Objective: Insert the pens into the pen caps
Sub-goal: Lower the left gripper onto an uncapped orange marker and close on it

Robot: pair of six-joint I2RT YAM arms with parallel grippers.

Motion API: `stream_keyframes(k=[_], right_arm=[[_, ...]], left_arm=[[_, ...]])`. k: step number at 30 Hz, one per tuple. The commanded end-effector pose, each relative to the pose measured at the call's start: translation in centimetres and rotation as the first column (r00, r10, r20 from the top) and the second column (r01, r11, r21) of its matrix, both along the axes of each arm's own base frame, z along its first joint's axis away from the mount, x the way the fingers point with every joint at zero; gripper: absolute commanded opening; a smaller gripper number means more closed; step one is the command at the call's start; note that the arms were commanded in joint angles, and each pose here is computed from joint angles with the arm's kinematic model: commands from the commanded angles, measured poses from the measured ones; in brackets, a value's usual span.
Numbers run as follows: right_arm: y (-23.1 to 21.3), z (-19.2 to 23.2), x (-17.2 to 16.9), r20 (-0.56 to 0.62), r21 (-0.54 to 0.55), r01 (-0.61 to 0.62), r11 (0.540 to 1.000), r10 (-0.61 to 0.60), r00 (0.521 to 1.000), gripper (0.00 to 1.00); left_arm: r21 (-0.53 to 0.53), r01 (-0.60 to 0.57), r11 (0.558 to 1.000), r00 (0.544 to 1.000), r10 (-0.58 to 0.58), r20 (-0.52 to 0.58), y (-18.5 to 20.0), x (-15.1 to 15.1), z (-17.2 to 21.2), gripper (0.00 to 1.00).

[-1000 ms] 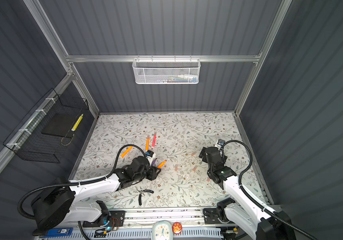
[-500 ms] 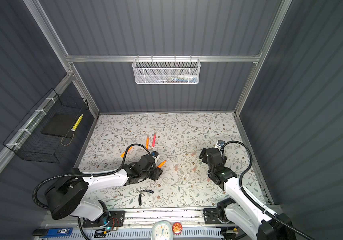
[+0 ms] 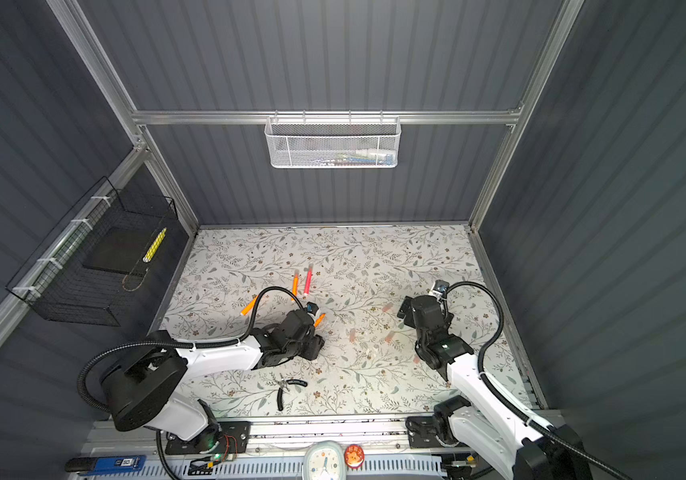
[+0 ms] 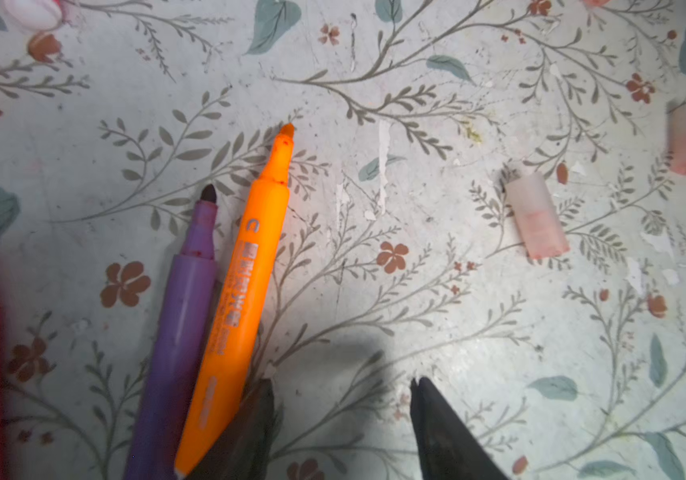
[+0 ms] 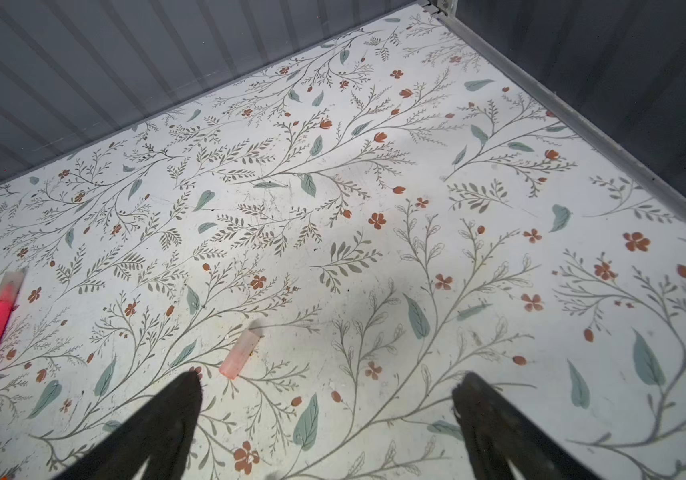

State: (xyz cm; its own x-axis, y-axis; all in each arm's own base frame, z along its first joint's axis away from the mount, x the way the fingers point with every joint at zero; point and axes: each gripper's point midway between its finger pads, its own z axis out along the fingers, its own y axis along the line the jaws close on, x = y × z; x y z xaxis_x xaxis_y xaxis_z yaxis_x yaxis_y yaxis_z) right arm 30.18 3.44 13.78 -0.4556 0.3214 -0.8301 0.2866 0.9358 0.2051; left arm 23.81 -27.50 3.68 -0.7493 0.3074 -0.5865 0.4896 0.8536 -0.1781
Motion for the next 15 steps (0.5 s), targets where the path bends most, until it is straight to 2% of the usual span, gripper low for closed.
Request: stream_keyframes(k=[1, 7, 15], right_arm=[[0.1, 0.1, 0.1, 0.004, -0.006, -0.005, 1.0, 0.005, 1.0, 0.97], [0.2, 0.0, 0.1, -0.001, -0.011, -0.009, 1.0, 0.009, 1.0, 0.97], [0.3, 0.0, 0.3, -0.007, -0.013, -0.013, 1.0, 0.013, 1.0, 0.97]], left_arm=[[-0.028, 0.006, 1.0, 0.998, -0.005, 0.064, 0.2, 0.1, 1.7, 0.56], [-0.04, -0.034, 0.999, 0.992, 0.039, 0.122, 1.4, 0.4, 2.6, 0.59], [0.056, -0.085, 0.995, 0.99, 0.078, 0.122, 2.1, 1.4, 0.8, 0.59]])
